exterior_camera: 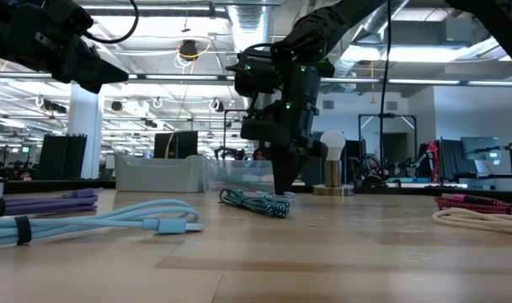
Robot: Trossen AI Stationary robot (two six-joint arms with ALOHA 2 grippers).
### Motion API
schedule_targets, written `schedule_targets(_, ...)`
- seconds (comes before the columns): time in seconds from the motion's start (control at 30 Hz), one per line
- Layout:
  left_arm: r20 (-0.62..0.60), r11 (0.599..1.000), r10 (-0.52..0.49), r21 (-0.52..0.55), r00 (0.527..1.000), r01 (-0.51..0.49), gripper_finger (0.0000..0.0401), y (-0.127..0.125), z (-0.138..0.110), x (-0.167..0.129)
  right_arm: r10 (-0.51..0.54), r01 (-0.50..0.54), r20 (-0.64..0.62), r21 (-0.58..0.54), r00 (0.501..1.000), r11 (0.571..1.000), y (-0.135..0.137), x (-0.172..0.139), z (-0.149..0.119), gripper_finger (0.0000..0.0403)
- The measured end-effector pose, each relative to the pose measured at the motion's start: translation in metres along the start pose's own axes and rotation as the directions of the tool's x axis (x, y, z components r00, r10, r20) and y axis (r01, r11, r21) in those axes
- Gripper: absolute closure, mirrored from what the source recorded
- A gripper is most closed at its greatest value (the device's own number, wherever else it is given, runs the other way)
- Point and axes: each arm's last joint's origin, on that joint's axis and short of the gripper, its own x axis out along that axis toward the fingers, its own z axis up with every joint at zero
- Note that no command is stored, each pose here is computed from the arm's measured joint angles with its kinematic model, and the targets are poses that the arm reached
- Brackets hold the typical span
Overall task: Pick & Place USB Port
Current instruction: Put the top light blue USB cable into the transparent bin
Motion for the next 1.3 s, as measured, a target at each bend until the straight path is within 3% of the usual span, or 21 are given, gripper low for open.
schedule_targets(0.33, 0.0, 1.0, 0.0, 0.0, 1.0, 0.0, 0.0389, 0.0, 0.0, 0.0, -0.003, 0.003, 0.001, -0.034, 1.0, 0.999, -0.002, -0.017, -0.002, 0.0402)
schedule_targets(0.93, 0.005, 1.0, 0.0, 0.0, 1.0, 0.0, 0.0389, 0.0, 0.001, 0.0, -0.06, 0.059, 0.225, 0.011, 0.972, 0.998, -0.028, -0.117, -0.004, 0.0403)
schedule_targets(1.3, 0.008, 1.0, 0.001, 0.0, 1.0, -0.001, 0.0389, 0.0, 0.001, 0.0, -0.049, 0.08, 0.403, -0.062, 0.914, 0.995, -0.03, -0.176, 0.004, 0.0403)
